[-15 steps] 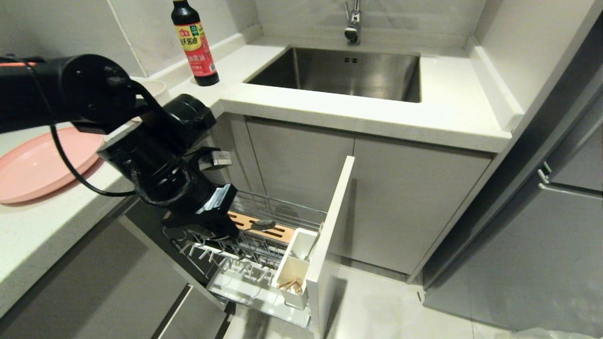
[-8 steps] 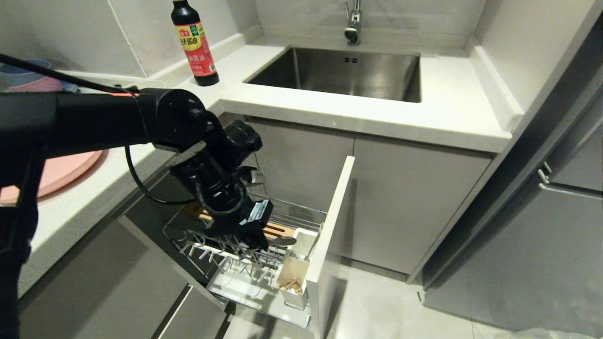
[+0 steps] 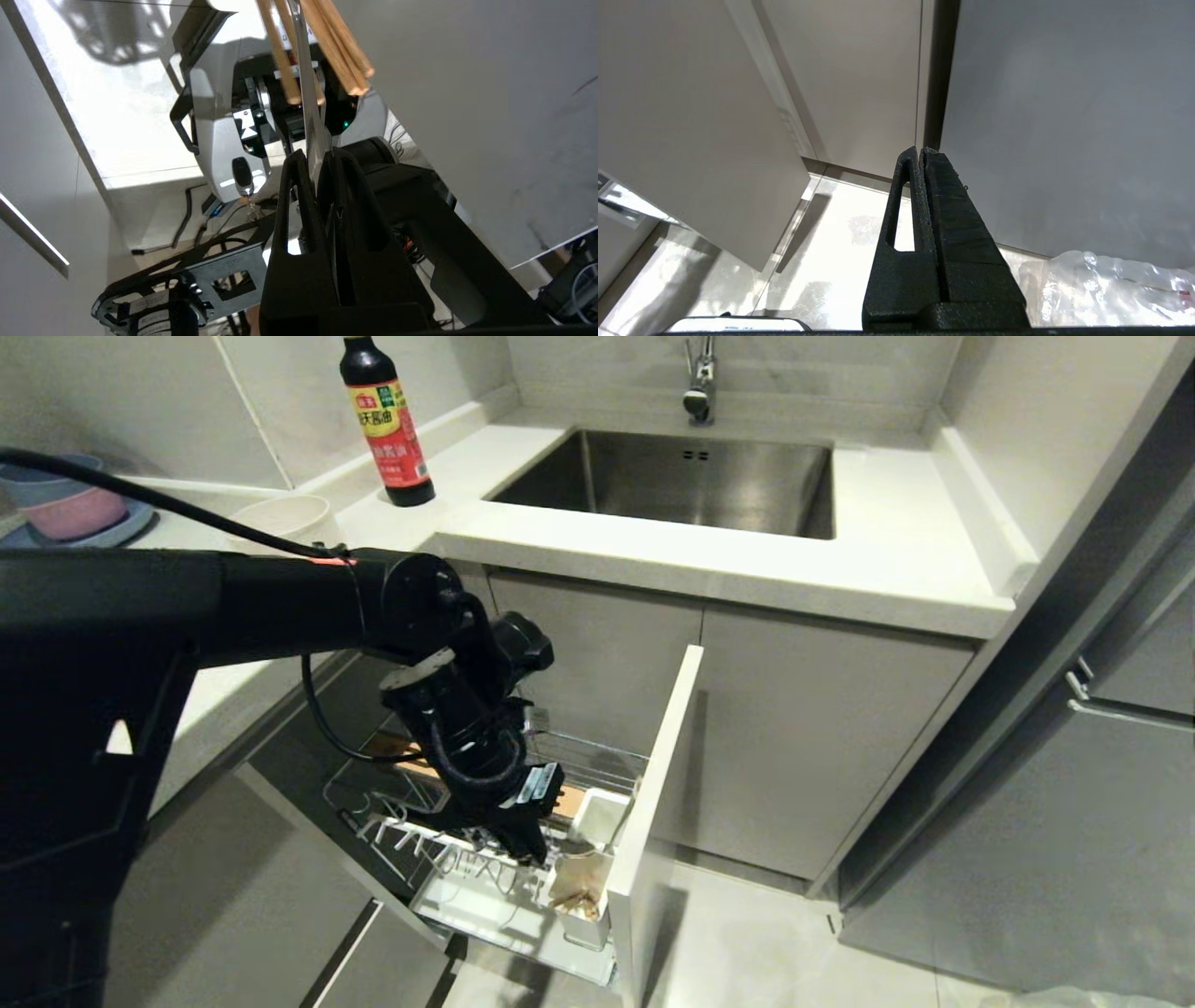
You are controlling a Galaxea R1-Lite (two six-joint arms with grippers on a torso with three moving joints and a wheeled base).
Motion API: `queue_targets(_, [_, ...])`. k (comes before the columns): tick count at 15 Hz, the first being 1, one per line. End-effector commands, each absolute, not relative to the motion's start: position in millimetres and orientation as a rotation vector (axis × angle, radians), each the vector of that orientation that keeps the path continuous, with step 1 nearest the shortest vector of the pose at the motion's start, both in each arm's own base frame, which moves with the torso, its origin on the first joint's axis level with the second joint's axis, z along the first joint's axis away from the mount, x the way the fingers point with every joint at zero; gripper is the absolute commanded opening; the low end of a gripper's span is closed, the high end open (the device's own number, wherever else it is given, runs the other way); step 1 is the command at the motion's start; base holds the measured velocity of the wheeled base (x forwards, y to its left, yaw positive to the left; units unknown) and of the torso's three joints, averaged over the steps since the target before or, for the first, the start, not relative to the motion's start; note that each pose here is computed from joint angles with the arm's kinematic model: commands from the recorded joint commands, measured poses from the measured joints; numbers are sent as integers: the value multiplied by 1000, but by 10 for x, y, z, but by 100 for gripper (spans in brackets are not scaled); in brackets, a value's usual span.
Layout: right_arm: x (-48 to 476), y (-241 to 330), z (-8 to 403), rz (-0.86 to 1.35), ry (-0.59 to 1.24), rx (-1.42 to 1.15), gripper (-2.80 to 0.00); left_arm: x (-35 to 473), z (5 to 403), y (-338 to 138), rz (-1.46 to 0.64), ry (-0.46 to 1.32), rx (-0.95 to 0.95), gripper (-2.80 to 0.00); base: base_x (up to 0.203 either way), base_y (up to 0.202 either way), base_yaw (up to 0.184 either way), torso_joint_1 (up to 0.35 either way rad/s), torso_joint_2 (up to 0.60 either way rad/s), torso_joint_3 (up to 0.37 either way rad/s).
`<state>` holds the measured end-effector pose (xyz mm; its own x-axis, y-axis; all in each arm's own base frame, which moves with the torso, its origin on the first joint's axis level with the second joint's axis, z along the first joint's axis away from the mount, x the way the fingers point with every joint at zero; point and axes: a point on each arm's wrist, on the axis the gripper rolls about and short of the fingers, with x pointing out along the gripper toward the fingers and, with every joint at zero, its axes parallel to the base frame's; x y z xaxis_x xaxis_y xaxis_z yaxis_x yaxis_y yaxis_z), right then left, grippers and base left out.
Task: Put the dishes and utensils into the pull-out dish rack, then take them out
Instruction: Pick up the spoon and place it in the cupboard
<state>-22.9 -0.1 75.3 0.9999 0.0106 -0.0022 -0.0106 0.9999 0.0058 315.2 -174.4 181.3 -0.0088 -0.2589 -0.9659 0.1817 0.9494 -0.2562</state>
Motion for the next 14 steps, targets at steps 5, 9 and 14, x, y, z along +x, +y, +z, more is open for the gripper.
queue_targets(5, [-230, -1, 754, 12, 1, 6, -280, 3270, 1670, -1853, -351, 1557, -54, -280, 0, 0, 0, 0, 0, 0])
queue_targets(9, [-230, -1, 755, 11, 0, 6, -280, 3390, 1533, -1919, -361, 1533, -55, -280, 0, 0, 0, 0, 0, 0])
queue_targets(14, [-229, -1, 754, 12, 2, 6, -280, 3497, 1383, -1977, -369, 1513, -56, -280, 0, 0, 0, 0, 0, 0])
